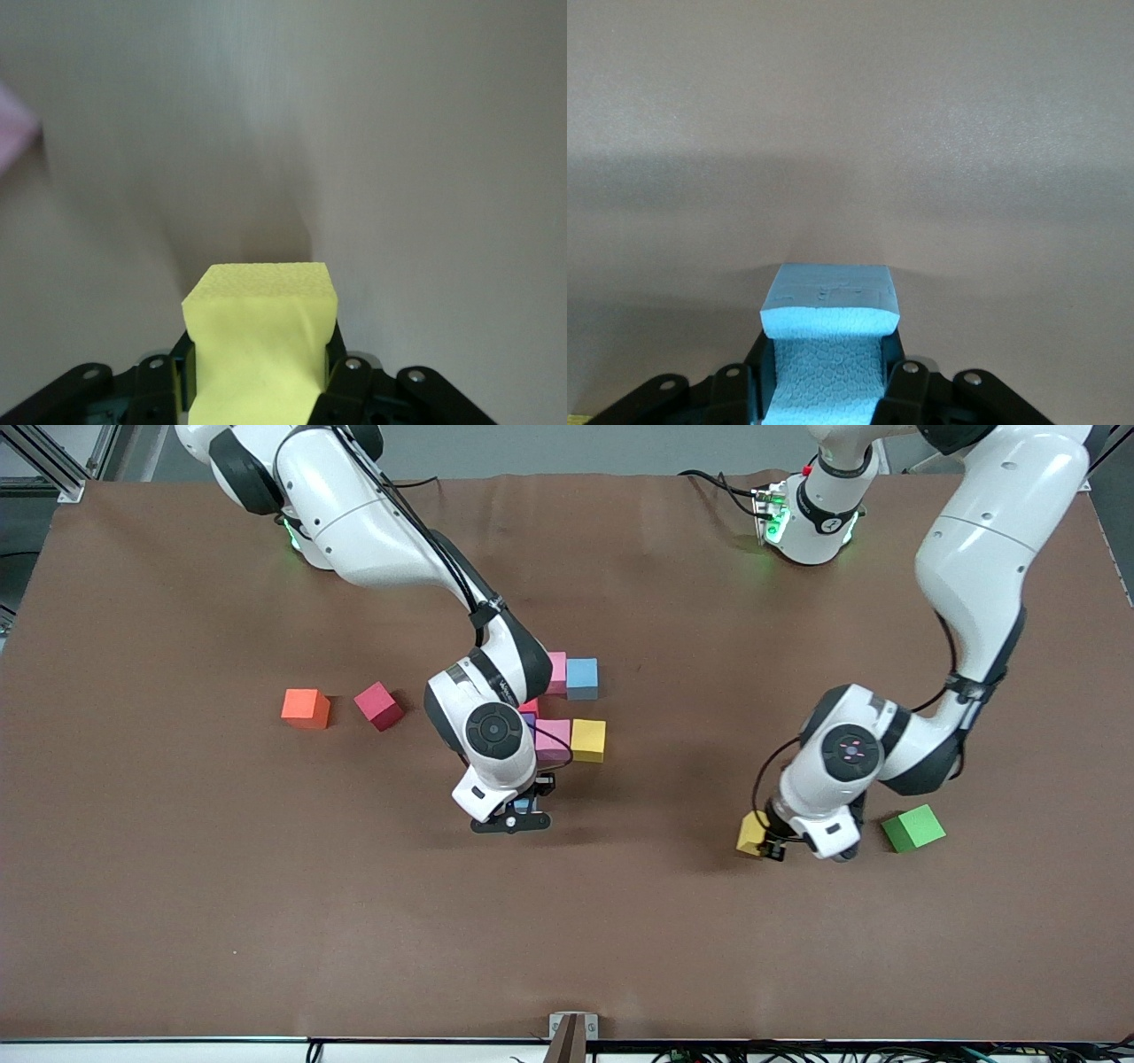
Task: Arrange 11 blocks into digit 3
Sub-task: 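Carry the yellow cube to the center group with the left gripper, then lower the yellow cube into the group while the right gripper withdraws, then release the yellow cube and move the left gripper to the pink cube, then grasp the loose pink cube with the left gripper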
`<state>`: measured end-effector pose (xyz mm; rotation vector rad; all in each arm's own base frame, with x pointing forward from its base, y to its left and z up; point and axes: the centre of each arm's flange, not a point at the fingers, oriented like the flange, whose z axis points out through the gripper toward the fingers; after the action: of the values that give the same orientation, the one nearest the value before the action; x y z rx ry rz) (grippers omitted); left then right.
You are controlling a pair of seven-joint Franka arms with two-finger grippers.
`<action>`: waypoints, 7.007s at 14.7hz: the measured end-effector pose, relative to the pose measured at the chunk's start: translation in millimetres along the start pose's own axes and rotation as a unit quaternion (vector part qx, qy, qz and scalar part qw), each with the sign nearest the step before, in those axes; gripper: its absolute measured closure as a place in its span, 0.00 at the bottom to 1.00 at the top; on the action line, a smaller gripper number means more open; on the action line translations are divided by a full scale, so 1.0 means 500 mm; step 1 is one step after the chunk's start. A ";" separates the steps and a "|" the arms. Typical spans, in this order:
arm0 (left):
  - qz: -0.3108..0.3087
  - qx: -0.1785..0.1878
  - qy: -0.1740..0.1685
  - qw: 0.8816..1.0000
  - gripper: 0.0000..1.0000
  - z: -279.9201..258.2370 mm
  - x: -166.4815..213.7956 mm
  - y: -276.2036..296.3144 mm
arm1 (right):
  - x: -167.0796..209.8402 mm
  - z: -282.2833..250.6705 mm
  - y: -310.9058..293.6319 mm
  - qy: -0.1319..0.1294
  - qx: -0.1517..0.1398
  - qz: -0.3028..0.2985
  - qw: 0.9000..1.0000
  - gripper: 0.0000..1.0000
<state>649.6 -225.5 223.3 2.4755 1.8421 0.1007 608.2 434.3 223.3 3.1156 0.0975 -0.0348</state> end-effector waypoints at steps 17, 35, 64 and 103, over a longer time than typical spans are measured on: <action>-0.097 0.002 -0.053 0.994 0.46 0.003 -0.396 0.031 | 0.021 -0.123 0.050 -0.012 0.038 -0.009 0.999 0.00; -0.127 -0.021 -0.091 0.988 0.46 0.023 -0.570 0.006 | 0.012 -0.457 0.806 -0.066 -0.021 0.079 0.994 0.00; -0.112 -0.001 -0.066 0.992 0.00 -0.055 -0.547 0.032 | -0.094 -0.695 1.006 -0.039 -0.012 0.064 0.997 0.00; 0.364 0.033 0.009 0.931 0.00 -0.001 0.239 -0.293 | -0.124 -0.756 1.032 -0.011 0.011 0.074 0.997 0.00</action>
<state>544.1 -68.9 214.0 3.0640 0.8428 0.0874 587.0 -74.7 614.9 3.1340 -0.1355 -0.0681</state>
